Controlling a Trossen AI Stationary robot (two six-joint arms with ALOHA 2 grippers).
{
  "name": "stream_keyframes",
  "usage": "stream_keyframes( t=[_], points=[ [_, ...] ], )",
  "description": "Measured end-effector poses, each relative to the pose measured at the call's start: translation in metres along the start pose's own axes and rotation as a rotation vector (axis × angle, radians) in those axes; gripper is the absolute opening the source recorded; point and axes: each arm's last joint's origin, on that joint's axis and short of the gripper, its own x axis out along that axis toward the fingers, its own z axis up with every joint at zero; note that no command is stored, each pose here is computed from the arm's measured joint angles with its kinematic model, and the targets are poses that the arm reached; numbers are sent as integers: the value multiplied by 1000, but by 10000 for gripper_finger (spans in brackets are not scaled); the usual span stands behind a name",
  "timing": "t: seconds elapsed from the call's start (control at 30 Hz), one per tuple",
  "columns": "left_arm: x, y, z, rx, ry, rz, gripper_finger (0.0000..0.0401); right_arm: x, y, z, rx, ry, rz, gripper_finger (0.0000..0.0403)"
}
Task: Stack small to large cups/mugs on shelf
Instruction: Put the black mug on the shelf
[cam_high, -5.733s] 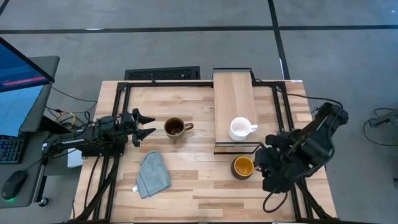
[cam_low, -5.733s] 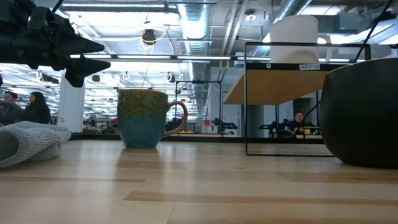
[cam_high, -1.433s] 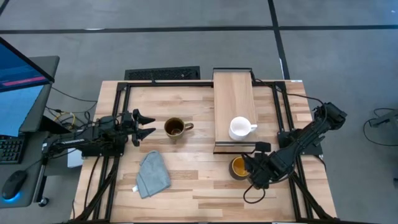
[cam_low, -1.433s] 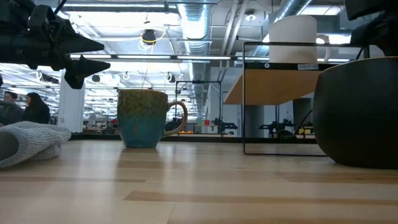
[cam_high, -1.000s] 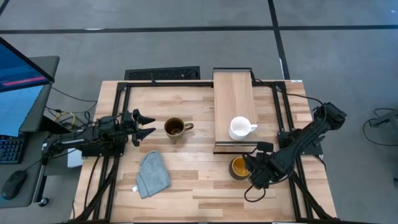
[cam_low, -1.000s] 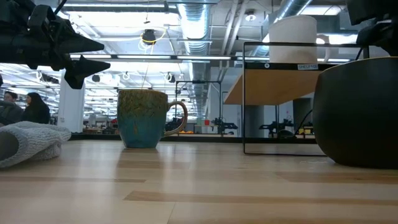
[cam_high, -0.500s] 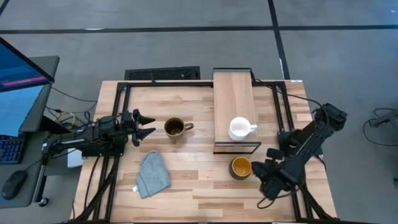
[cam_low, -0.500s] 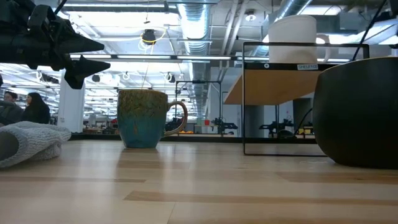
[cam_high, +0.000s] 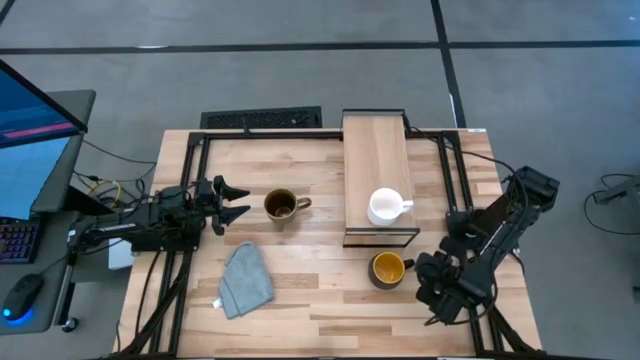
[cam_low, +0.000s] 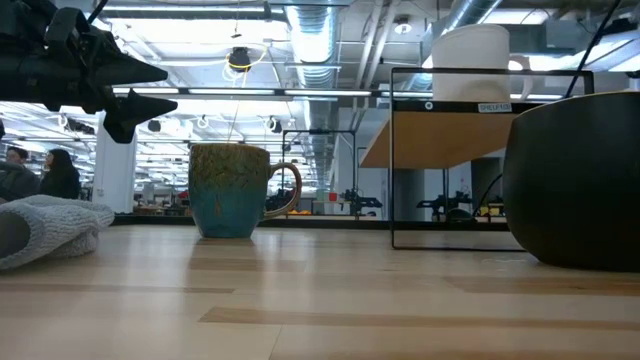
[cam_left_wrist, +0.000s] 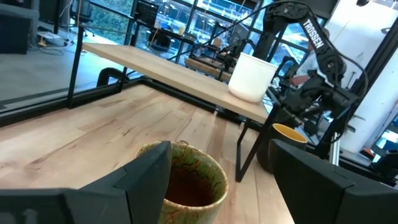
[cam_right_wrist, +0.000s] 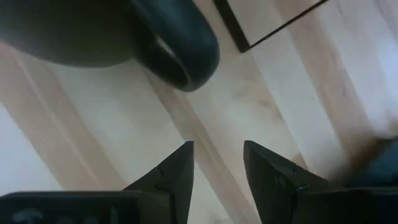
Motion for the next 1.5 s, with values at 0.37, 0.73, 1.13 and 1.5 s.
stream_keyframes(
  t=[0.37, 0.73, 1.13, 1.5],
  points=[
    [0, -1, 0, -1, 5, -22, 261, 12, -5, -46, 132, -300, 96, 162],
    [0, -1, 0, -1, 5, -23, 261, 10, -21, -68, 170, -609, 178, 162],
    [0, -1, 0, -1, 5, -24, 261, 22, -20, -72, 290, -461, 198, 168],
    [0, -1, 0, -1, 5, -24, 261, 22, -18, -73, 298, -431, 205, 254]
  ],
)
